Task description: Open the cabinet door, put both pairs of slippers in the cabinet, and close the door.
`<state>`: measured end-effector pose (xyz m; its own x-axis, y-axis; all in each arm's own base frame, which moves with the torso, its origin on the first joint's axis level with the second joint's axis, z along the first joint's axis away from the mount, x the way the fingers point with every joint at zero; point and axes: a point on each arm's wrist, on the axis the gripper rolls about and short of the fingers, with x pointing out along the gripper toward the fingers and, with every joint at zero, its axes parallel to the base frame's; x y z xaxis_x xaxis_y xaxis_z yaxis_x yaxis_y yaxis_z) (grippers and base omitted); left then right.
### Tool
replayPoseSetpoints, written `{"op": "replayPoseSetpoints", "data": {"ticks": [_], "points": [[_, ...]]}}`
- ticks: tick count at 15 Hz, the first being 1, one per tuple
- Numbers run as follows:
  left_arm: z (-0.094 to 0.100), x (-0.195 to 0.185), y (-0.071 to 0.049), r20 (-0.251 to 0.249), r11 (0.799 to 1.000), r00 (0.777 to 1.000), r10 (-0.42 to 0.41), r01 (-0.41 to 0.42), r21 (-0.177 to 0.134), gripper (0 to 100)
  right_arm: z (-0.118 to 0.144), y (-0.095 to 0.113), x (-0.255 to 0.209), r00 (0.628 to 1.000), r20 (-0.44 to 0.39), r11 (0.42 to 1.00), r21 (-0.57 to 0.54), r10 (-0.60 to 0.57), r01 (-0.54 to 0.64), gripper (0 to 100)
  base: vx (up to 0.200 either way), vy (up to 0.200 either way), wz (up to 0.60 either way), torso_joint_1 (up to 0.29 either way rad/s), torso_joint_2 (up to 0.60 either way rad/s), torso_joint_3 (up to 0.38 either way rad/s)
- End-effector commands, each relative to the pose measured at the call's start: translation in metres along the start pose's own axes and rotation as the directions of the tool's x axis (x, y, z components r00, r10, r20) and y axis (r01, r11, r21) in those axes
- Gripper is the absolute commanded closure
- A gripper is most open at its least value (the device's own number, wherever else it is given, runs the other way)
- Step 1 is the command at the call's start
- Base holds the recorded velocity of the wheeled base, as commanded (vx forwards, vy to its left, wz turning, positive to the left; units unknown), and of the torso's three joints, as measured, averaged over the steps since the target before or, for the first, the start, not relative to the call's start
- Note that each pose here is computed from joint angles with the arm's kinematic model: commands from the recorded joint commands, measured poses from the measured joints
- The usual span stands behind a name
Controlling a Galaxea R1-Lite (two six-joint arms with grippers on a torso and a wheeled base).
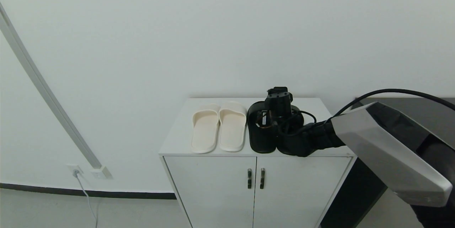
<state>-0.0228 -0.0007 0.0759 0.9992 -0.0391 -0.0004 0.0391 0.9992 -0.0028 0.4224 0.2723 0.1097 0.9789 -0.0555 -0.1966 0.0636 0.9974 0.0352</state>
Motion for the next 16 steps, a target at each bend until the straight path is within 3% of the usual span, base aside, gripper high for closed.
{"op": "replayPoseSetpoints", "data": {"ticks": [1,2,3,9,15,16], "points": [[0.0,0.0,0.0,-0.001,1.0,1.0,-0.001,0.001,0.0,100,-0.006,0.004,0.006,1.0,0.002,1.0,-0.01,0.001,-0.001,0,0.0,0.0,0.0,0.0,0.0,0.0],[0.0,0.0,0.0,0.0,1.0,1.0,-0.001,0.001,0.0,100,-0.006,0.005,0.007,1.0,0.006,1.0,-0.012,0.0,0.0,0,0.0,0.0,0.0,0.0,0.0,0.0],[0.0,0.0,0.0,0.0,1.0,1.0,-0.001,0.001,0.0,100,-0.006,0.005,0.007,1.0,0.006,1.0,-0.012,0.0,0.0,100,0.0,0.0,0.0,0.0,0.0,0.0],[0.0,0.0,0.0,0.0,1.0,1.0,-0.001,0.001,0.0,100,-0.002,0.003,0.006,1.0,0.011,1.0,-0.024,-0.002,0.003,100,0.0,0.0,0.0,0.0,0.0,0.0],[0.0,0.0,0.0,0.0,1.0,1.0,-0.001,0.001,0.003,100,0.031,-0.009,-0.025,0.999,0.027,0.999,-0.045,0.02,-0.019,100,0.0,0.0,0.0,0.0,0.0,0.0],[0.0,0.0,0.0,0.0,1.0,1.0,-0.001,0.001,0.006,100,0.038,-0.014,-0.045,0.997,0.016,0.995,-0.065,0.077,-0.076,100,0.0,0.0,0.0,0.0,0.0,0.0]]}}
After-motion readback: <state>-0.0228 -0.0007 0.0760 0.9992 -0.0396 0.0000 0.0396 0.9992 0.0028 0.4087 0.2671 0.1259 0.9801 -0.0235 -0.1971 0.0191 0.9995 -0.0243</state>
